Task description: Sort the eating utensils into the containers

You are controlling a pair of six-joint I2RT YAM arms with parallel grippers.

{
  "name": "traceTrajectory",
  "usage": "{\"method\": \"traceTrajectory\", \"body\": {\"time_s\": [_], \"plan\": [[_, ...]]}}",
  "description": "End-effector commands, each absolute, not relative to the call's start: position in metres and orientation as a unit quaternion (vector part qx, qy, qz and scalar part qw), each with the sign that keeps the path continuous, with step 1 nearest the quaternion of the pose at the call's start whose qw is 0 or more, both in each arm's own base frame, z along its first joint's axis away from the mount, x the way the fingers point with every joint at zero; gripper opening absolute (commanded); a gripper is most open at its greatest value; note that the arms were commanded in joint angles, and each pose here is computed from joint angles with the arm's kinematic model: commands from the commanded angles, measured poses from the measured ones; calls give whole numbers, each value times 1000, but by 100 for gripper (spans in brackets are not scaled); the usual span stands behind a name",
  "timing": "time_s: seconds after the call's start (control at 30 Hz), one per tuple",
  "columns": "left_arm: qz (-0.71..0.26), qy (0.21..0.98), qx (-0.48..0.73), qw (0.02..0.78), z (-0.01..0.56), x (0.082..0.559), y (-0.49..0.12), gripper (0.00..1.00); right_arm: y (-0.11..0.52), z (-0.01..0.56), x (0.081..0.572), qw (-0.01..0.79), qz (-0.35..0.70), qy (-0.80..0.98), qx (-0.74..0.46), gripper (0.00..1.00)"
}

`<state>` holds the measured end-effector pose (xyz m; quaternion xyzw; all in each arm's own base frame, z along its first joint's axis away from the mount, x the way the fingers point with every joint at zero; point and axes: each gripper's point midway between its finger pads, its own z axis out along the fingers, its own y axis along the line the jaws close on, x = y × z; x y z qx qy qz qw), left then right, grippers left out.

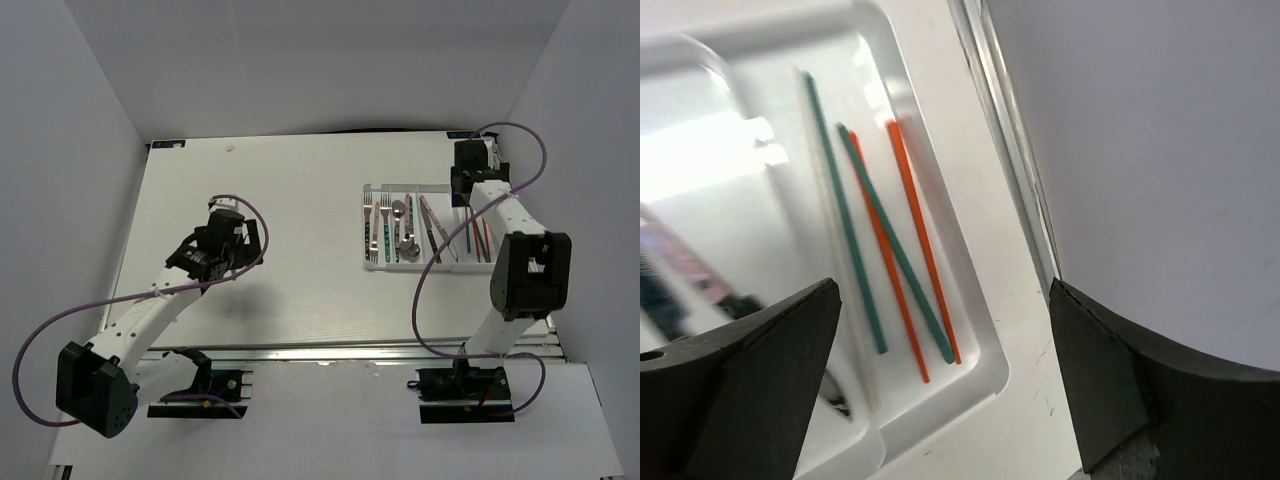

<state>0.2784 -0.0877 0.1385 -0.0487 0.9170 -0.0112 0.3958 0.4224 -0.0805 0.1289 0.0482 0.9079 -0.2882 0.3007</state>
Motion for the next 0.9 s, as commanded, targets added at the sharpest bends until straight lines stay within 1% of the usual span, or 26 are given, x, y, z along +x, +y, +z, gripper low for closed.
{"method": "traceTrajectory", "body": {"time_s": [0.0,0.03,0.07,0.1,0.13,0.17,0.2,0.27,0.3,0.4,0.43,0.47,0.53,0.6,0.67,0.7,0.73,0.8,0.87], "plan": [[-51,912,-81,399,148,292,-104,98,-48,205,432,408,-242,878,66,89],[-55,913,-90,394,145,296,-107,98,-36,228,428,442,-215,868,66,89],[-56,916,-97,385,138,305,-112,98,-12,231,427,464,-176,866,64,89],[-60,918,-107,376,133,309,-116,98,18,251,421,500,-100,859,40,89],[-62,919,-117,372,130,318,-116,98,42,257,416,518,-42,854,16,89],[-55,926,-120,355,115,327,-119,98,70,272,416,553,30,833,-3,89],[-61,929,-125,344,107,332,-122,98,111,269,389,549,142,821,-65,89],[-55,936,-139,318,87,349,-117,96,143,279,365,551,236,795,-97,87],[-46,937,-146,313,82,354,-113,94,155,276,343,542,273,786,-115,86],[-12,944,-149,294,69,367,-103,90,171,268,311,537,311,772,-135,84],[-8,947,-148,284,65,367,-102,87,172,266,305,536,316,771,-138,83],[-9,950,-143,279,62,369,-104,79,172,262,301,533,318,772,-137,82],[-12,955,-137,262,50,370,-109,69,171,255,290,529,321,772,-145,80],[-19,961,-129,245,37,366,-113,61,171,254,283,527,325,771,-149,79],[-13,965,-127,229,27,361,-112,54,173,247,276,515,333,774,-155,78],[-18,967,-124,219,22,359,-114,45,174,249,272,516,340,770,-158,78],[-19,972,-121,202,13,354,-116,40,175,247,270,514,344,770,-157,77],[-8,977,-120,179,2,344,-114,35,178,250,267,515,355,764,-158,77],[-5,979,-121,164,-5,336,-113,33,179,250,264,512,361,763,-160,77]]}}
